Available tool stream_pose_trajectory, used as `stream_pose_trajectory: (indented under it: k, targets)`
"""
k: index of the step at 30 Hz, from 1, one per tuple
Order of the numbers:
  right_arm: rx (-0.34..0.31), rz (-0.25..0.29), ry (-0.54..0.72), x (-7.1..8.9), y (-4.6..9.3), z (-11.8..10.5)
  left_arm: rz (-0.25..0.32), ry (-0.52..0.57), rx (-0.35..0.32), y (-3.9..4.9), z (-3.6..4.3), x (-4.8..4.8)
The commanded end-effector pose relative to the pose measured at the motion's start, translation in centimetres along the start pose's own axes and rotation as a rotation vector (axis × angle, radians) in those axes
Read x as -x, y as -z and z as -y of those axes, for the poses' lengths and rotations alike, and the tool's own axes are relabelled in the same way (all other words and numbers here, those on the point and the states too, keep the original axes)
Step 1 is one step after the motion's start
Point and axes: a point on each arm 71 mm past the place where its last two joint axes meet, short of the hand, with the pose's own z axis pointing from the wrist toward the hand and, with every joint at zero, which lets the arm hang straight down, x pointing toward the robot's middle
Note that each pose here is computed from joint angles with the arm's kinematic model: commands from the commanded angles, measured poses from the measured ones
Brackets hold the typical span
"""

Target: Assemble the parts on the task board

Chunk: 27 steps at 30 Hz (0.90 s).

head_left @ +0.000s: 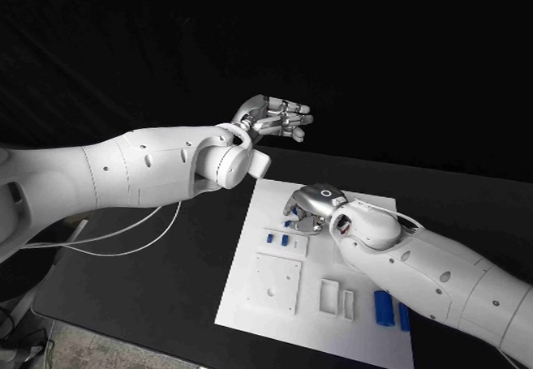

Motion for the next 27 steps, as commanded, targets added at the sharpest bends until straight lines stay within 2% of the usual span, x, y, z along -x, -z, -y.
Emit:
stream_pose_trajectory:
  k: [1,18,27]
  targets:
    - [0.008,-0.038,-0.002,-0.46,-0.01,-0.05,-0.021,0.012,-0.006,-0.06,0.31,-0.31]
    - [-0.002,-0.074,-0.001,-1.16,0.06,0.18,-0.033,0.016,-0.005,-0.04,0.65,-0.5]
    - [-0.01,-0.063,0.004,-1.17,-0.05,0.1,-0.035,0.016,-0.005,-0.05,0.72,-0.55]
